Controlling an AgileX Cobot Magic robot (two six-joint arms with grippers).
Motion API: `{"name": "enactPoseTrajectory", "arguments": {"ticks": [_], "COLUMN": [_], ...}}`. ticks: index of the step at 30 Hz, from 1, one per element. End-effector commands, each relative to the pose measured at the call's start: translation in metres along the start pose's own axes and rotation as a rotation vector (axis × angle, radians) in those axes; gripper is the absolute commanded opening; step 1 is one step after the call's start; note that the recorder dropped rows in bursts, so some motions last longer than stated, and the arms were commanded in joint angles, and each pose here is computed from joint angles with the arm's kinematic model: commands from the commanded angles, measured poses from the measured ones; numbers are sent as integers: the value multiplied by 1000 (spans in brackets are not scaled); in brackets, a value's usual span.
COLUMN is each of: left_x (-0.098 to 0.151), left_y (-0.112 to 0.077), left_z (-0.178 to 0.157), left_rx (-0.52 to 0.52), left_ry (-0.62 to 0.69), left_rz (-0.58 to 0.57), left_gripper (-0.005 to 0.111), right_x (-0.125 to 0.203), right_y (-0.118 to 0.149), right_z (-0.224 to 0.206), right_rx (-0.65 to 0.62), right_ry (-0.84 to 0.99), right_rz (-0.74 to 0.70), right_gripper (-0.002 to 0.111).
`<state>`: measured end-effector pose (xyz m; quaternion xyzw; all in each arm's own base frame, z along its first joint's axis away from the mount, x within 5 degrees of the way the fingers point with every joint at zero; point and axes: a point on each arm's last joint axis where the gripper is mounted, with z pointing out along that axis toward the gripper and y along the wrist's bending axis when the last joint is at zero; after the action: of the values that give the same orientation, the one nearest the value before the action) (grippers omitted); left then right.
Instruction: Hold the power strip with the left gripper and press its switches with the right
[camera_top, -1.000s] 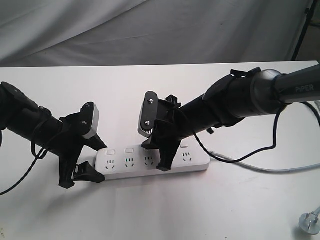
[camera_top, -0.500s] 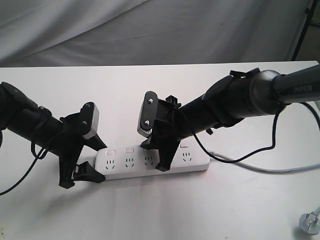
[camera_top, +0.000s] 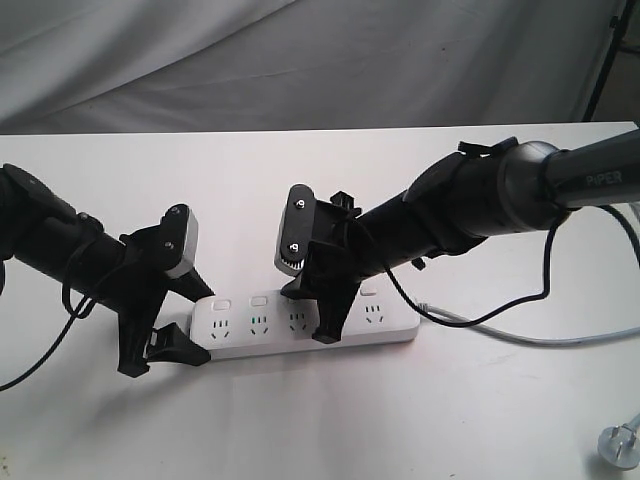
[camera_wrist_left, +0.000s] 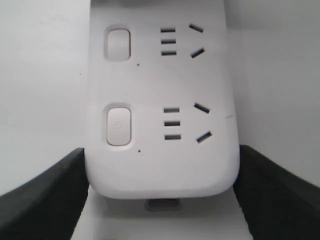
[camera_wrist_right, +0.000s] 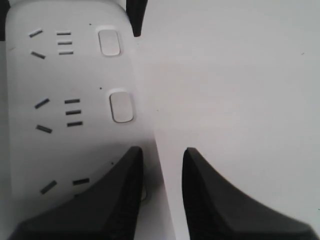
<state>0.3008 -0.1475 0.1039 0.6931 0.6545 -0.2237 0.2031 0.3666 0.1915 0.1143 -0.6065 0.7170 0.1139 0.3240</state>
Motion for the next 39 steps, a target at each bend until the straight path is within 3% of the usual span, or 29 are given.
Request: {"name": "enactPoseTrajectory", "arguments": {"ticks": [1, 18, 23, 32, 39], "left_x": [-1, -1, -1, -1, -1], "left_y": [-2, -2, -2, -2, -2], "left_z": [1, 1, 1, 1, 1], "left_rx": [8, 8, 8, 8, 8], "left_ry": [0, 0, 0, 0, 0], "left_rz": [8, 8, 8, 8, 8], "left_gripper": [55, 55, 55, 55, 55], "right_x": [14, 24, 13, -36, -44], "right_y": [9, 15, 10, -16, -21], "right_z": [10, 13, 3, -34, -57], "right_rx": [-35, -48, -10, 78, 97], "right_ry": [53, 80, 44, -97, -125], "right_rz": [-41, -19, -29, -69, -30], "right_gripper": [27, 27, 27, 27, 27]}}
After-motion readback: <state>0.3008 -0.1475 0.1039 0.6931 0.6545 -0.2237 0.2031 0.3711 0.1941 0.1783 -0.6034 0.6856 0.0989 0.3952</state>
